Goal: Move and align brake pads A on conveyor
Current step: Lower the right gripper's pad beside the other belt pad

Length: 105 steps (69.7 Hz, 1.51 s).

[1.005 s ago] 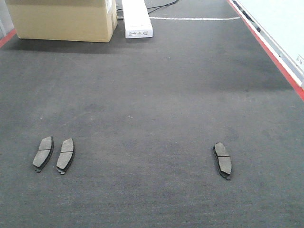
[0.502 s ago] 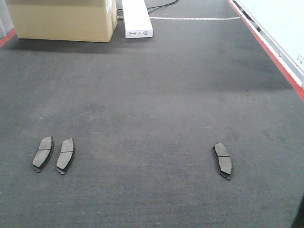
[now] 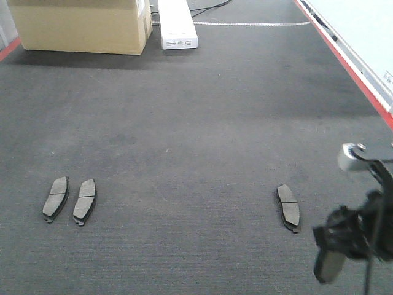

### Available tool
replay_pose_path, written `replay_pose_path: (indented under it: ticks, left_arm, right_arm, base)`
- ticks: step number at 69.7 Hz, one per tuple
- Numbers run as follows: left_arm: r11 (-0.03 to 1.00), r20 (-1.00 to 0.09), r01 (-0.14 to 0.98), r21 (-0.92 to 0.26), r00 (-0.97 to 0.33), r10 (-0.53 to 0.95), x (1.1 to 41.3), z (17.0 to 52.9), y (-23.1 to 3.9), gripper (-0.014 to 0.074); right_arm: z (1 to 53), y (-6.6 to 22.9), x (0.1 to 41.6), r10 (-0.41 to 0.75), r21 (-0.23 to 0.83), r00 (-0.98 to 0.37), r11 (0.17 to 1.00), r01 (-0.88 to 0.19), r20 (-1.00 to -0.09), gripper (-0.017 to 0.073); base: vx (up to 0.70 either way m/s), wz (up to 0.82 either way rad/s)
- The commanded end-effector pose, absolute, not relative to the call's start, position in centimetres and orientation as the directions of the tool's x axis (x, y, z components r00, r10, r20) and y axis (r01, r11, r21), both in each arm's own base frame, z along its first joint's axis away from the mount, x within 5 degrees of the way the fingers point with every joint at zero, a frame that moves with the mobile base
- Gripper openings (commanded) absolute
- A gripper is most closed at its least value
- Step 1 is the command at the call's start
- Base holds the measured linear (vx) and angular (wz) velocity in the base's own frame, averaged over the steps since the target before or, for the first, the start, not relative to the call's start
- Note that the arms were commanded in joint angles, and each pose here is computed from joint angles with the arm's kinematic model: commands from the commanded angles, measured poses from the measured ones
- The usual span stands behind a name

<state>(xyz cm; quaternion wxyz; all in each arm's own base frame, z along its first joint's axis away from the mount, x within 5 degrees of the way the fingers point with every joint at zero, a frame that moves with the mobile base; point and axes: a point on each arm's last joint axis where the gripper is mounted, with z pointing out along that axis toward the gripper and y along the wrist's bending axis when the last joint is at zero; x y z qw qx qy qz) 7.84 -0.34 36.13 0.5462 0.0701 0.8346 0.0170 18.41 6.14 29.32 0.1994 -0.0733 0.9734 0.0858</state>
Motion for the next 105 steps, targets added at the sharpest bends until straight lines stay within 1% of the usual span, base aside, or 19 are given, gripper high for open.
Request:
replay_pose_path:
  ticks: [1,11,18,23,28,33,40,57,71,81,93,105]
  left_arm:
    - [0.989,-0.94,0.099,0.109,-0.315,0.135,8.0,37.3,-0.4,-0.0006]
    - [0.989,-0.94,0.099,0.109,-0.315,0.135,8.0,37.3,-0.4,-0.0006]
    - [0.989,-0.94,0.099,0.109,-0.315,0.135,8.0,37.3,-0.4,-0.0006]
    - [0.989,-0.94,0.099,0.109,-0.315,0.135,8.0,37.3,-0.4,-0.0006]
    - [0.989,-0.94,0.099,0.109,-0.315,0.135,8.0,37.3,-0.4,-0.0006]
    - [0.989,-0.94,0.099,0.109,-0.315,0.135,8.0,37.3,-0.4,-0.0006]
    - [0.989,-0.94,0.099,0.109,-0.315,0.135,8.0,37.3,-0.4,-0.0006]
    - [0.989,-0.94,0.099,0.109,-0.315,0.135,8.0,37.3,-0.4,-0.0006]
    - [0.989,-0.94,0.099,0.109,-0.315,0.135,8.0,37.3,-0.4,-0.0006]
    - [0.989,-0.94,0.099,0.109,-0.315,0.135,8.0,37.3,-0.4,-0.0006]
    - [0.989,-0.94,0.099,0.109,-0.315,0.135,8.0,37.3,-0.4,-0.0006]
    - [0.989,-0.94,0.099,0.109,-0.315,0.135,8.0,37.3,-0.4,-0.0006]
  right_arm:
    - [31.2,6.8,20.7,-0.118,0.137,-0.859,0.968,-0.212,-0.498,-0.0008]
    - [32.3,7.7,23.9,-0.129,0.131,-0.851,0.966,-0.224,-0.508,-0.0008]
    - [32.3,8.3,26.1,-0.138,0.127,-0.86,0.965,-0.228,-0.49,-0.0008]
    - [31.7,8.7,27.4,-0.156,0.121,-0.879,0.965,-0.234,-0.451,-0.0008]
    - [30.5,9.2,28.8,-0.201,0.105,-0.901,0.96,-0.259,-0.385,-0.0008]
    - [29.3,9.5,29.9,-0.22,0.102,-0.922,0.959,-0.264,-0.319,-0.0008]
    - [27.9,10.0,31.7,-0.239,0.099,-0.936,0.957,-0.272,-0.258,-0.0008]
    - [25.7,11.2,35.8,-0.258,0.092,-0.945,0.956,-0.28,-0.203,-0.0008]
    - [23.7,11.7,38.2,-0.279,0.072,-0.951,0.954,-0.29,-0.13,-0.0008]
    - [21.7,11.8,39.5,-0.293,0.045,-0.955,0.954,-0.296,-0.052,-0.0008]
    - [20.9,12.1,40.5,-0.295,0.039,-0.955,0.955,-0.296,-0.023,-0.0007]
    - [21.0,12.2,40.9,-0.294,0.039,-0.955,0.955,-0.295,-0.035,0.0005]
  base:
    - [0.0,0.0]
    - [0.0,0.0]
    - [0.0,0.0]
    - [0.0,0.0]
    - [0.0,0.0]
    - [0.0,0.0]
    - [0.0,0.0]
    - [0.0,0.0]
    - [0.0,0.0]
    - [0.0,0.0]
    - [0.0,0.0]
    - [0.0,0.0]
